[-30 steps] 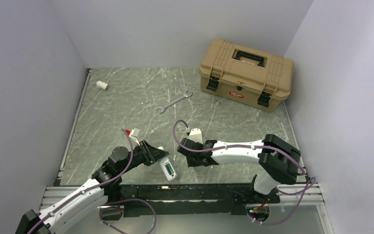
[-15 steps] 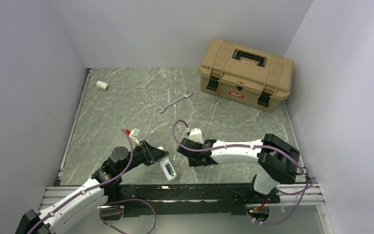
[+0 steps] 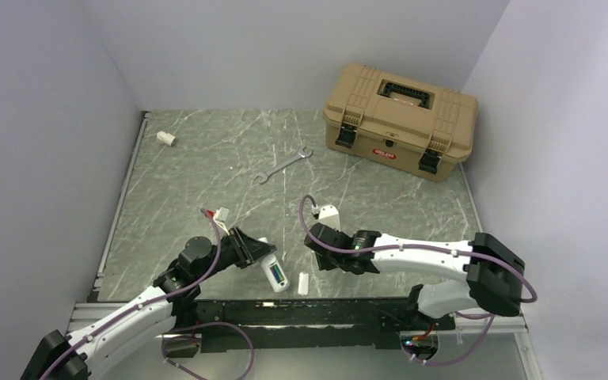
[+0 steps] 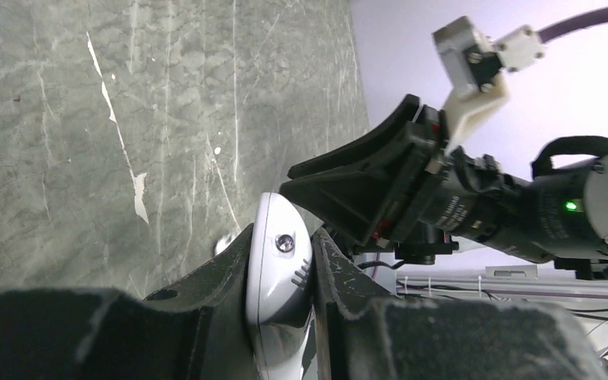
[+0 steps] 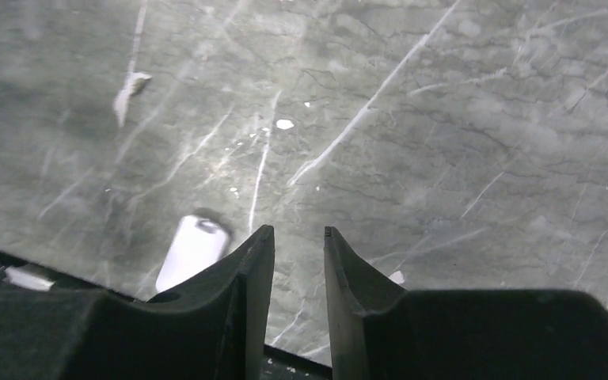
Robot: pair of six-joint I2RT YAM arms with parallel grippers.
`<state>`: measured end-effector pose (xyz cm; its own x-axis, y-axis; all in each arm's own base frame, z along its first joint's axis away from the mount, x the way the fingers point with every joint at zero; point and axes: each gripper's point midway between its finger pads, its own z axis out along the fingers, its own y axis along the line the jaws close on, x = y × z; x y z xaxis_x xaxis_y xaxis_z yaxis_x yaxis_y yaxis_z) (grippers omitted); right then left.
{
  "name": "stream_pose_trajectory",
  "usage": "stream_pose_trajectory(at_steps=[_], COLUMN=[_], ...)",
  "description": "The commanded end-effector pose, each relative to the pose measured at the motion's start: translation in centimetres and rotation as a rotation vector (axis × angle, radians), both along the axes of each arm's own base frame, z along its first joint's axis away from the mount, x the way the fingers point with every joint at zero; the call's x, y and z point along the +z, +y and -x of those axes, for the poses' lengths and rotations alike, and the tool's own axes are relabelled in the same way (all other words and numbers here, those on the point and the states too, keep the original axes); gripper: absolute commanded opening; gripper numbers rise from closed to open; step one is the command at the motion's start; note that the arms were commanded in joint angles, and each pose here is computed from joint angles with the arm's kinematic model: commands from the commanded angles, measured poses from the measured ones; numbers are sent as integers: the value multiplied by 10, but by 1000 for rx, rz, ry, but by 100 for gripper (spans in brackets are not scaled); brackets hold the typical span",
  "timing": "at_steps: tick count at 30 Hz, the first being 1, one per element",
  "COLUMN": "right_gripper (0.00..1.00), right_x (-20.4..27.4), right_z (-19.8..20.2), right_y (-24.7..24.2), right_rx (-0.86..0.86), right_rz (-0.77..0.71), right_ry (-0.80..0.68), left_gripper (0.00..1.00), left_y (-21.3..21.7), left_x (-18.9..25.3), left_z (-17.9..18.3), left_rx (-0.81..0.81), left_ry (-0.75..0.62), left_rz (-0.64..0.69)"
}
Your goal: Load the batteries into the remote control
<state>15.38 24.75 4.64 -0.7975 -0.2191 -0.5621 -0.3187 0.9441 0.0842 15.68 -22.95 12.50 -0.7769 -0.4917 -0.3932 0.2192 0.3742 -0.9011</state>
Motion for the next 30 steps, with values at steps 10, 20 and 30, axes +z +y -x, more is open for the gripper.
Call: stream_pose_trajectory(at_steps=[10, 20, 30], right_gripper=[38, 20, 6], right_x=[38, 15, -13], right_z=[10, 40, 84], right_y=[20, 26, 29], right_rx=[169, 241, 269], right_rz=[-140, -122, -142], right_ry=[-22, 94, 204], left_gripper=[0, 0, 0], left_y=[-4, 9, 14], left_x=[27, 18, 22], left_z=[-9, -6, -7], left_rx=[21, 70, 90], left_ry=[-66, -52, -60], left_rz=[69, 35, 23])
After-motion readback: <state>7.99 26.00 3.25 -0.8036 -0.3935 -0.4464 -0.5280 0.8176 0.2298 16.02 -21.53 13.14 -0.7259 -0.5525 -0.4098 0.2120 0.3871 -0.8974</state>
